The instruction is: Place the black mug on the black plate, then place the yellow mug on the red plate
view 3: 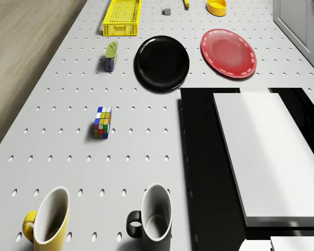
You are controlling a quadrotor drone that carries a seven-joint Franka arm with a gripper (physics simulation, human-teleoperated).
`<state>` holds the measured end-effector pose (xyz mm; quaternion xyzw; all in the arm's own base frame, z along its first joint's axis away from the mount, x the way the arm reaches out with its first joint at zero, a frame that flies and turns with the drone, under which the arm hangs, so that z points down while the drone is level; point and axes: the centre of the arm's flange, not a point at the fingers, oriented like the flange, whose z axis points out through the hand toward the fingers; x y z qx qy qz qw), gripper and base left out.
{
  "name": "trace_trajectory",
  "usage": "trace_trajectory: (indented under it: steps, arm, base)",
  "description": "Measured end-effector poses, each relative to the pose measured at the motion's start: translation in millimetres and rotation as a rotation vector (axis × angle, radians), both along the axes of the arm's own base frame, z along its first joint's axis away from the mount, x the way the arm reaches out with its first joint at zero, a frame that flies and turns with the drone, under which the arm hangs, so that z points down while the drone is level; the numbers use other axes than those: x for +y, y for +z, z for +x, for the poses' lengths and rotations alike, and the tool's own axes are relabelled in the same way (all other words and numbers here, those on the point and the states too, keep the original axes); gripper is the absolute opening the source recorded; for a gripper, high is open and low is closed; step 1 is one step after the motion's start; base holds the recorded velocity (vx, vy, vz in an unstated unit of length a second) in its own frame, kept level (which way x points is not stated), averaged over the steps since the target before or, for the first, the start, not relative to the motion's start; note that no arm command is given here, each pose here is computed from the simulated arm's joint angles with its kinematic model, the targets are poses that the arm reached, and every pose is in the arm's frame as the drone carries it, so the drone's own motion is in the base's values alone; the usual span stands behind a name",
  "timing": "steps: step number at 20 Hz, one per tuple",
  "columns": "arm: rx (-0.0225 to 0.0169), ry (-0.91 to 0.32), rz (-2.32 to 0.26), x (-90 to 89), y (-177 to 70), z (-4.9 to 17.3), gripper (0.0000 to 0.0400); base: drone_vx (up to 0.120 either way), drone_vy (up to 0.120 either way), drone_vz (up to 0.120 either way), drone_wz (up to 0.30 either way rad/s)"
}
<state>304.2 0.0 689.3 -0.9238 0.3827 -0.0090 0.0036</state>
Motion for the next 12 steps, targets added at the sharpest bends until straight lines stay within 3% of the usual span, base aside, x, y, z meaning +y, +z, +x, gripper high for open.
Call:
trace_trajectory:
  steps: [1, 6, 12]
  arm:
    - [-0.0008, 0.000, 0.000, 0.0, 0.4, 0.0, 0.0400]
    - [-0.0046, 0.000, 0.000, 0.0, 1.6, -0.3, 0.0400]
    - [-0.0092, 0.000, -0.001, 0.1, 1.9, -0.7, 0.0400]
  base:
    - [0.120, 0.000, 0.000, 0.000]
    - [0.120, -0.112, 0.000, 0.000]
    - [0.120, 0.000, 0.000, 0.000]
